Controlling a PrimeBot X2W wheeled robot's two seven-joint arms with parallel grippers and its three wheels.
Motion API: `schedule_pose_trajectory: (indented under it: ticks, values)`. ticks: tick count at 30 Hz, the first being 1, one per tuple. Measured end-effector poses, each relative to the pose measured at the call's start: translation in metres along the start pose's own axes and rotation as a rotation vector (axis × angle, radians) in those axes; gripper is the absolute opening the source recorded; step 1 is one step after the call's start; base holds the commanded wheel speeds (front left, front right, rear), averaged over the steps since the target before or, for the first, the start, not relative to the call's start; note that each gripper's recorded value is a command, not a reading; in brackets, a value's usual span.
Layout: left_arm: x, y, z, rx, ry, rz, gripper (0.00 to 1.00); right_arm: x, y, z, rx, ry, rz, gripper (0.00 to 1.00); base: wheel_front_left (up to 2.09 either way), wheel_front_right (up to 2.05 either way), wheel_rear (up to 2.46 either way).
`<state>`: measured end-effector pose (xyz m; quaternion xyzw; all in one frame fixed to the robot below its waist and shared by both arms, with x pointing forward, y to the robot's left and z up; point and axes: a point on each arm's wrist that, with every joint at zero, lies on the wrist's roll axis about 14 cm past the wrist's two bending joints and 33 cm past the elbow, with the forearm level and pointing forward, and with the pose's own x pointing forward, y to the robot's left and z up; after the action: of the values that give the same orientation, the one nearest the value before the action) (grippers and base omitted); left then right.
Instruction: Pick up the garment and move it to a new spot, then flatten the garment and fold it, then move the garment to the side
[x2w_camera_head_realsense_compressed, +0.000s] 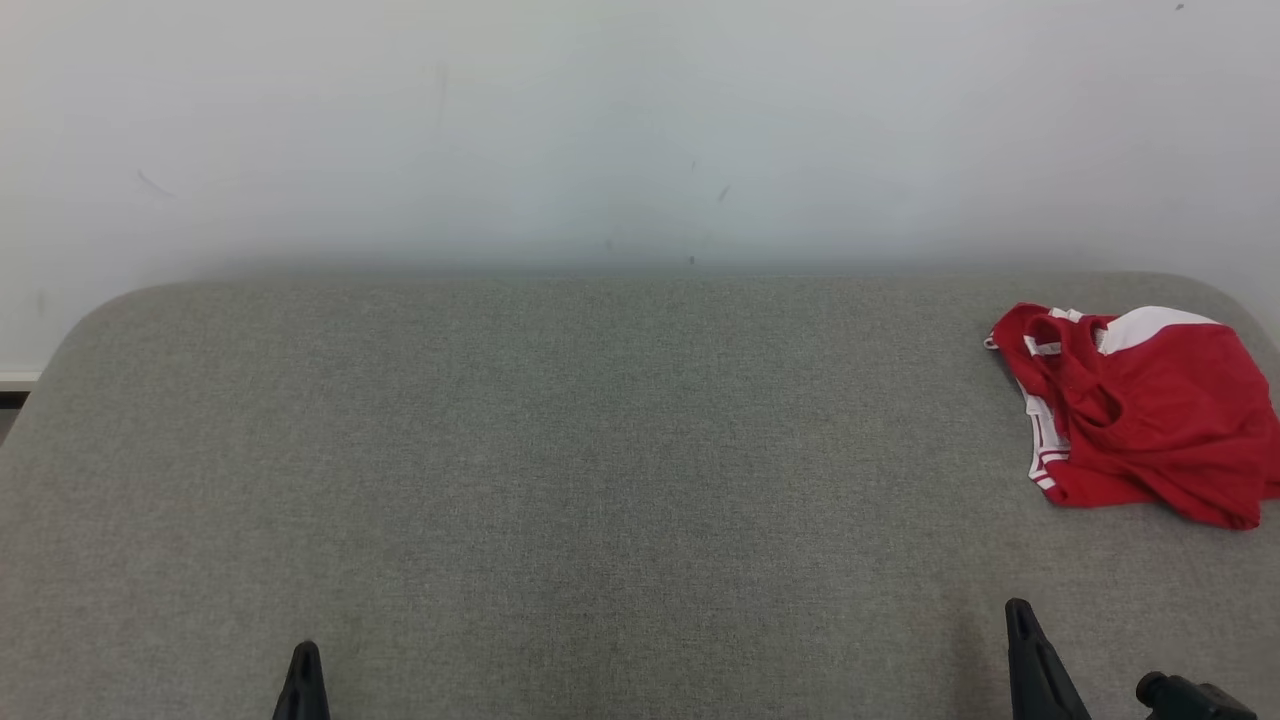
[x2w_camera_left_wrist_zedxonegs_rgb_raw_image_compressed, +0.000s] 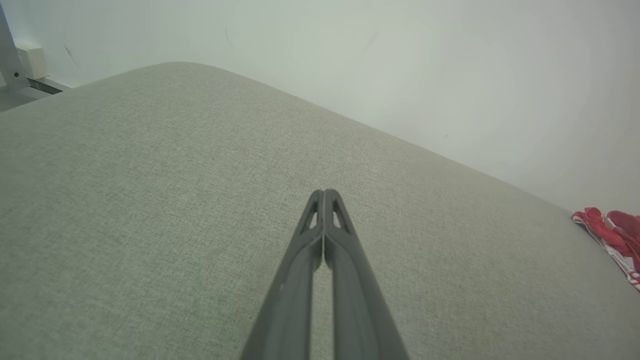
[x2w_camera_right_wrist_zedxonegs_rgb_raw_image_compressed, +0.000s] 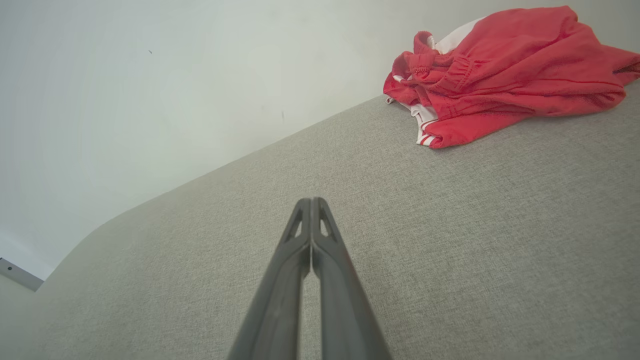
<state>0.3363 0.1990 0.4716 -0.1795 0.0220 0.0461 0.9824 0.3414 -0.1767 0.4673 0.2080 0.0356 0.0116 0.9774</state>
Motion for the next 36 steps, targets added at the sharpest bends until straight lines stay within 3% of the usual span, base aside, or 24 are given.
schedule_pose_trajectory:
  ticks: [15,36]
  values:
    - [0.013,-0.006,0.003,-0.269,0.016,0.002,0.0,0.008,-0.013,0.01,0.247,-0.011,-0.049,0.0,0.0,0.0,0.0]
    - [0.027,-0.015,0.006,-0.538,0.037,-0.015,0.0,0.017,-0.022,0.022,0.51,-0.031,-0.073,0.0,0.0,0.0,0.0]
